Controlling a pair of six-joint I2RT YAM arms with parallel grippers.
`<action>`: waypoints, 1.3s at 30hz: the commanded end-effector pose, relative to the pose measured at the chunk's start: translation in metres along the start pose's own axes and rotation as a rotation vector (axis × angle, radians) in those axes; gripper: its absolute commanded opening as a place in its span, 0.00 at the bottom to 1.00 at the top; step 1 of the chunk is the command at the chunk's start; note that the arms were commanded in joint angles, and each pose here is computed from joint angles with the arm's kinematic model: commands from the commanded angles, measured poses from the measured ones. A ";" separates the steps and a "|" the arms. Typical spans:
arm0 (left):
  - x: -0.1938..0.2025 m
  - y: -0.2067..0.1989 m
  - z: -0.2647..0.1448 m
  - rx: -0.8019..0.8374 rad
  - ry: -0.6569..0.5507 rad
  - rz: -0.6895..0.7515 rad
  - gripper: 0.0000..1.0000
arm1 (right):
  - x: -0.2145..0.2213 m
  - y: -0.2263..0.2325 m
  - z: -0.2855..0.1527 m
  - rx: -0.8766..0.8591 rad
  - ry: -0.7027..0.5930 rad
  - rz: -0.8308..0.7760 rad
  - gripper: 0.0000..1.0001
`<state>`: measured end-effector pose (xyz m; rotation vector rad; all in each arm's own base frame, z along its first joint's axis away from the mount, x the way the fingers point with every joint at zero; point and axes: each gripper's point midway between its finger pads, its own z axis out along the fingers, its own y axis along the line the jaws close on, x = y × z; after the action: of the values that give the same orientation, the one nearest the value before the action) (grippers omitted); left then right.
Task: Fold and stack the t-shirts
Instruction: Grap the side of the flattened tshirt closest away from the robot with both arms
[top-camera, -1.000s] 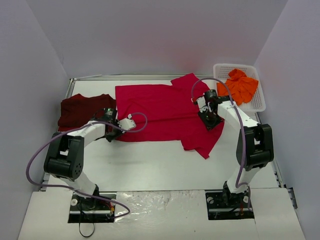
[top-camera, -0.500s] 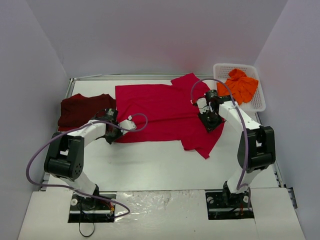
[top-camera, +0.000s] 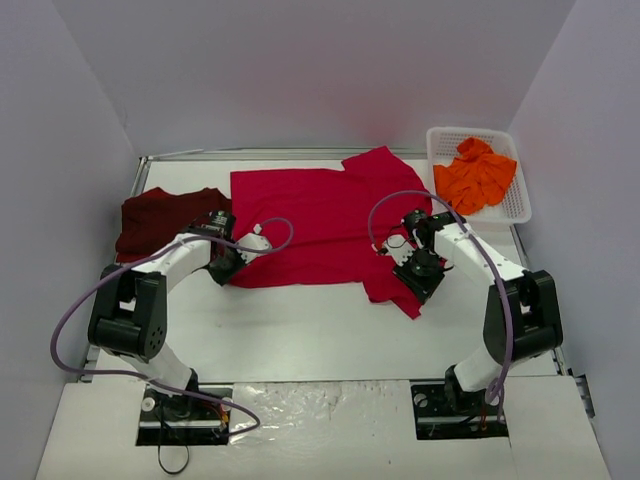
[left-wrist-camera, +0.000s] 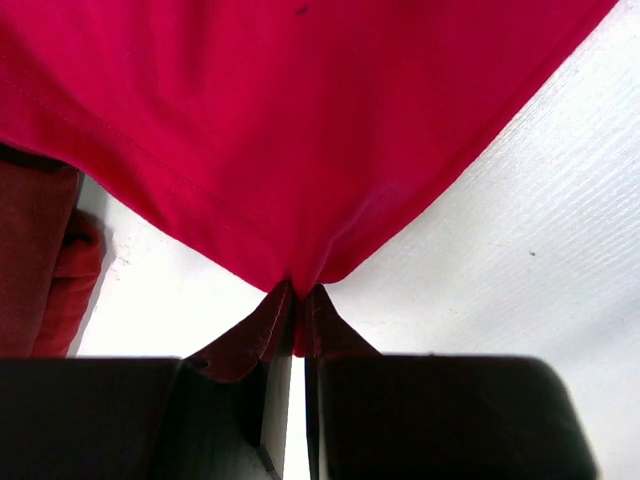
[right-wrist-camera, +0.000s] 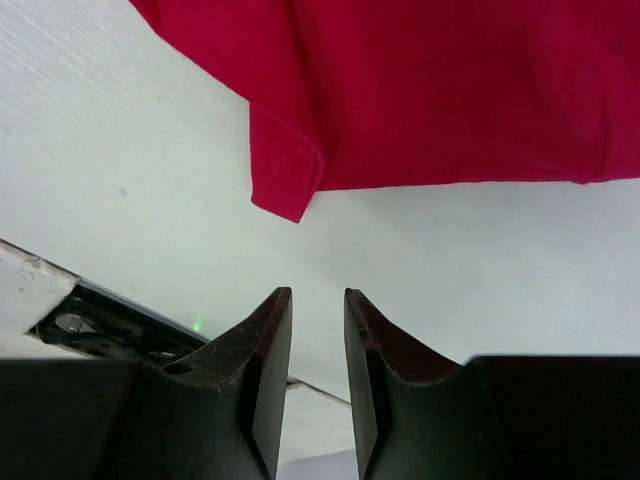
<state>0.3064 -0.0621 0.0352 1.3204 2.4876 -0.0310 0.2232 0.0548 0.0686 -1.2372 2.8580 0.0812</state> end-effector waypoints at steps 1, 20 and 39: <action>-0.011 -0.002 -0.013 0.007 -0.022 -0.031 0.02 | 0.022 0.007 0.007 -0.044 0.112 -0.064 0.25; -0.019 0.006 -0.014 -0.005 -0.012 -0.084 0.02 | 0.010 0.010 0.045 -0.190 0.145 -0.169 0.37; -0.019 0.005 -0.011 0.002 -0.012 -0.093 0.02 | 0.009 0.021 0.053 -0.298 0.140 -0.173 0.35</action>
<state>0.3123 -0.0666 0.0419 1.2084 2.5555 -0.0545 0.2097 0.0594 0.0099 -1.5758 2.9087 0.3419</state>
